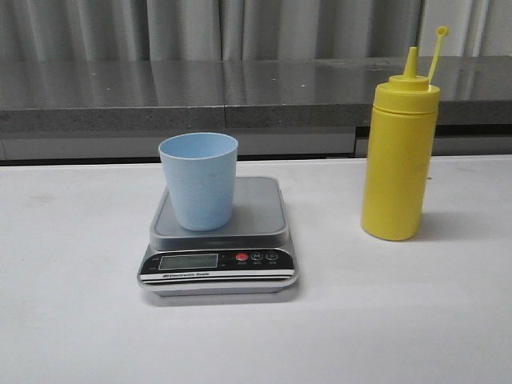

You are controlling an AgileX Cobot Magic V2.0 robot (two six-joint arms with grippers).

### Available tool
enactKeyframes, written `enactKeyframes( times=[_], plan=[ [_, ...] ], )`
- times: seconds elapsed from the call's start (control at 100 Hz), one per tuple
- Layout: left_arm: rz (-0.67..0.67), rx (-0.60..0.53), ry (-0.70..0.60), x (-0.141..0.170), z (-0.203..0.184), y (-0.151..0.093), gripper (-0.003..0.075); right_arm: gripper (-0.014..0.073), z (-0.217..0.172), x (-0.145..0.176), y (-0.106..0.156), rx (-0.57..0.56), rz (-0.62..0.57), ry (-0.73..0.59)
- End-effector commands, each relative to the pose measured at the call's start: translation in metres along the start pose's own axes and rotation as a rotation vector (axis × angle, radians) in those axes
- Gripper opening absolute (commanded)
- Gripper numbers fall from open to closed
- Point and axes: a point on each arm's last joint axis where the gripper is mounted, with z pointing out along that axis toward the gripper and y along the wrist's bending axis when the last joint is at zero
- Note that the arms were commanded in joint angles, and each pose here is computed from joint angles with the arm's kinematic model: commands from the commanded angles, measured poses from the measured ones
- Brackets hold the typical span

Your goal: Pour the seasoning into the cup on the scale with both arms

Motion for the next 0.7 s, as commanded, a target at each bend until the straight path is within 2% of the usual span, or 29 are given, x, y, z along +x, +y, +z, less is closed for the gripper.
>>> enactKeyframes(
  times=[0.0,0.69],
  plan=[
    [-0.014,0.012,-0.126,-0.005,-0.015,0.0,-0.002,-0.0068,-0.003,-0.014,0.002,-0.014,-0.003,-0.116],
    [-0.03,0.037,-0.317,0.076,-0.063,0.009,-0.002,-0.0068,-0.003,-0.014,0.002,-0.014,-0.003,-0.116]
  ],
)
